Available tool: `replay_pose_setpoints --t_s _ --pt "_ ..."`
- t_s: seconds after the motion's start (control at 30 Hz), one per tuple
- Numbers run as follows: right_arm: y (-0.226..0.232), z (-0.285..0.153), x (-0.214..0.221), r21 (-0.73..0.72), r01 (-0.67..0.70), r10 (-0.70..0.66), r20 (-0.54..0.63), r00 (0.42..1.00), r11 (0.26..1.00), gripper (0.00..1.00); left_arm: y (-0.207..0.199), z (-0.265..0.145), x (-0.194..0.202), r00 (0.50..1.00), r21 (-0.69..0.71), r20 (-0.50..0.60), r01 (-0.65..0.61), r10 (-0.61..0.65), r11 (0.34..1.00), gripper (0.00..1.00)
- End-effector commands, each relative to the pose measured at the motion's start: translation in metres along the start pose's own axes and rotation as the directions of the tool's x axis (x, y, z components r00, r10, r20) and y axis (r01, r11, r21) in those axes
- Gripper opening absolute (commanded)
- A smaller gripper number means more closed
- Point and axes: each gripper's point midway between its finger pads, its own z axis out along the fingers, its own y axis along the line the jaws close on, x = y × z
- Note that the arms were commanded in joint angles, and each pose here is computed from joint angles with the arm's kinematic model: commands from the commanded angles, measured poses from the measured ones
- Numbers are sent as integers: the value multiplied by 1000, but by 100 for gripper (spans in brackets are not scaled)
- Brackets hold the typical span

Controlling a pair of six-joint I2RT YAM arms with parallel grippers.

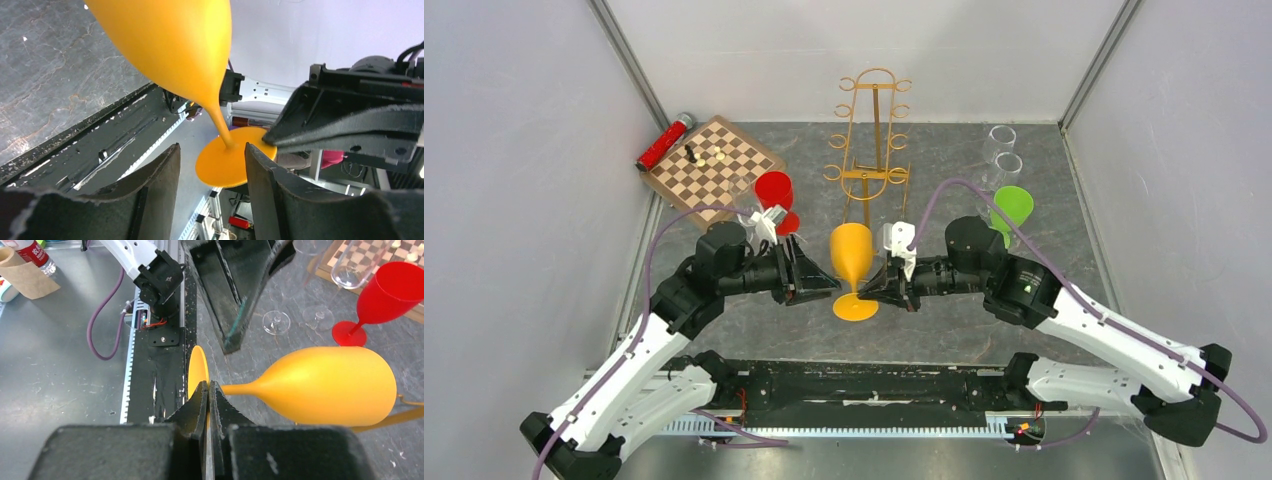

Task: Take the wine glass off the wine glass rack
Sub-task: Place the wine glass at the center of the board.

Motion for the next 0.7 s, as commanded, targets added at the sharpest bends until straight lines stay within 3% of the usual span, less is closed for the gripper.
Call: replay_pose_setpoints --t_s 0.0,0.53,0.67 --pt "-6 5 -45 70 121 -128 108 986 990 0 -10 0 1 997 48 -9 73 -72 996 58" --pt "15 34 -65 75 198 -207 138 969 977 0 -8 3 4 993 65 -34 119 -117 991 65" --pt "16 38 -67 94 211 -222 142 965 973 0 -6 4 4 992 64 -33 123 -121 990 60"
